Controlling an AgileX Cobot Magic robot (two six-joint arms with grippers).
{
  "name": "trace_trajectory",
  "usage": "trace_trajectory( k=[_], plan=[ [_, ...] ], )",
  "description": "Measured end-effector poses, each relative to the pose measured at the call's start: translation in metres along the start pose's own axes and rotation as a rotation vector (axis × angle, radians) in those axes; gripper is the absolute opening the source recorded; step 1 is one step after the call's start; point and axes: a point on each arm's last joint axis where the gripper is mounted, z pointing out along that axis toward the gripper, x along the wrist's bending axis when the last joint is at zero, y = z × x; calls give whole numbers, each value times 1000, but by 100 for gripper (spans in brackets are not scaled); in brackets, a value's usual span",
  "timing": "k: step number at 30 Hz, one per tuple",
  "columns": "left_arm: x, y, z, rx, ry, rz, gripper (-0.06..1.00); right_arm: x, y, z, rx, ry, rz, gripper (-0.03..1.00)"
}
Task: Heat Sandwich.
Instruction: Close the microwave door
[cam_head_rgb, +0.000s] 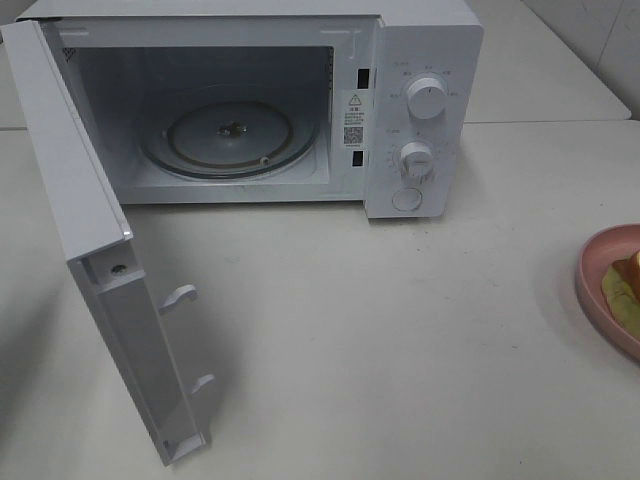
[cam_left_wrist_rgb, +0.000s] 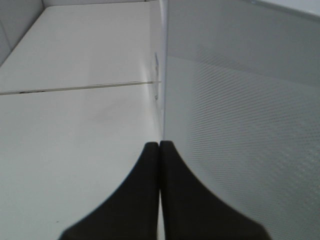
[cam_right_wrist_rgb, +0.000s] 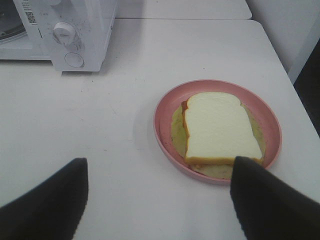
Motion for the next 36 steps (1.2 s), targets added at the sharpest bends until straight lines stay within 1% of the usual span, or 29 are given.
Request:
trace_trajectory(
  k=[1, 4, 7, 9, 10, 12, 14, 19, 21, 23, 24, 25, 27, 29, 30, 32, 33, 34, 36],
  plan=[
    [0, 0, 0, 0, 0, 0, 0, 0, 0, 0, 0, 0, 0, 76],
    [-6, -3, 8, -29, -67, -12, 0, 0, 0, 0, 0, 0, 0, 74],
    [-9, -5, 12, -22, -91, -18, 0, 0, 0, 0, 0, 0, 0, 74],
    [-19, -8, 19, -5, -140, 1, 0, 0, 0, 0, 0, 0, 0, 73],
    [-19, -8, 19, -5, -140, 1, 0, 0, 0, 0, 0, 0, 0, 73],
    [-31, -9, 26, 0, -183, 23, 0, 0, 0, 0, 0, 0, 0, 73],
    [-38, -8, 31, 0, -203, 28, 0, 0, 0, 0, 0, 0, 0, 73],
    [-49, -9, 39, 5, -204, 3, 0, 0, 0, 0, 0, 0, 0, 73],
    [-55, -11, 44, 14, -186, -28, 0, 0, 0, 0, 0, 0, 0, 73],
    [-61, -11, 47, 15, -192, -23, 0, 0, 0, 0, 0, 0, 0, 73],
    [-61, -11, 47, 15, -192, -23, 0, 0, 0, 0, 0, 0, 0, 73],
    [-71, -11, 51, 16, -214, -1, 0, 0, 0, 0, 0, 0, 0, 73],
    [-82, -11, 55, 13, -239, 23, 0, 0, 0, 0, 0, 0, 0, 73],
    [-85, -10, 56, 11, -239, 27, 0, 0, 0, 0, 0, 0, 0, 73],
    [-94, -10, 59, 10, -242, 32, 0, 0, 0, 0, 0, 0, 0, 73],
    [-102, -10, 62, 7, -239, 36, 0, 0, 0, 0, 0, 0, 0, 73],
    [-102, -10, 62, 7, -239, 36, 0, 0, 0, 0, 0, 0, 0, 73],
    [-111, -9, 66, 4, -235, 42, 0, 0, 0, 0, 0, 0, 0, 73],
    [-121, -8, 70, -2, -232, 46, 0, 0, 0, 0, 0, 0, 0, 73]
  ],
)
